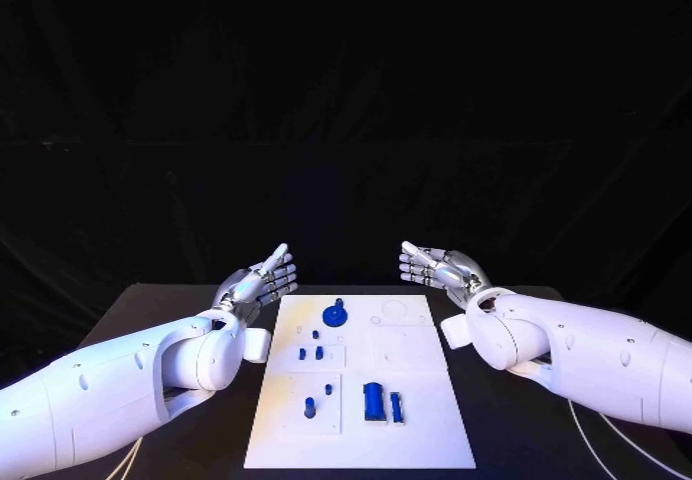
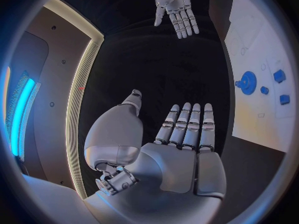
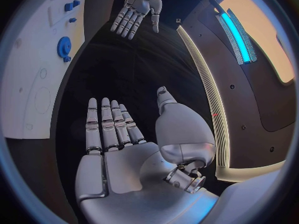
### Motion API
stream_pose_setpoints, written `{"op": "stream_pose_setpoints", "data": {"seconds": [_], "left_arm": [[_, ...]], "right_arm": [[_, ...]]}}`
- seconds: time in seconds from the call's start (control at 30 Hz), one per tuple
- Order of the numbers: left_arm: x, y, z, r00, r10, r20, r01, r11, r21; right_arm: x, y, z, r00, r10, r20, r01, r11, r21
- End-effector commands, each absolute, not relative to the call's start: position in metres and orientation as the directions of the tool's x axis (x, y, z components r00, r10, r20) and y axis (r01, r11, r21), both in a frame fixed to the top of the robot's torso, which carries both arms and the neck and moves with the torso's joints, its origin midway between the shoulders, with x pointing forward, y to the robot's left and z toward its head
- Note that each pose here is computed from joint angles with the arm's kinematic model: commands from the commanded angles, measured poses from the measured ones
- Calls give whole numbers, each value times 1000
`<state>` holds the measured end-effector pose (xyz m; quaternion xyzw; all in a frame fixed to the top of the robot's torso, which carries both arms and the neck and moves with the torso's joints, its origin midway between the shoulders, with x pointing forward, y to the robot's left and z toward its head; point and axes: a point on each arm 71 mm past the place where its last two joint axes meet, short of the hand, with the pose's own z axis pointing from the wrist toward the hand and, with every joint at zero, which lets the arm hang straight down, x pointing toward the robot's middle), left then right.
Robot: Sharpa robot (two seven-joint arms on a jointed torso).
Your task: Assemble the parts on the task board
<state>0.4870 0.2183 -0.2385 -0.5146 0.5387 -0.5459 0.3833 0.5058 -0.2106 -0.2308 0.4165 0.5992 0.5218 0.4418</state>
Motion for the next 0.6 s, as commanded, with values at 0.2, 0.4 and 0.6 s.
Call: {"op": "stream_pose_setpoints", "data": {"seconds": [0.2,0.4,0.6], "left_arm": [[469,199,-228,-45,-998,32,-24,-31,-999],[462,193,-225,-20,-1000,12,-3,-12,-1000],[462,192,-224,-17,-1000,10,-1,-10,-1000]], "right_arm": [[474,-198,-226,-61,998,-13,1,13,1000],[463,-193,-224,-21,1000,8,1,-8,1000],[462,-192,-224,-17,1000,10,1,-10,1000]]}}
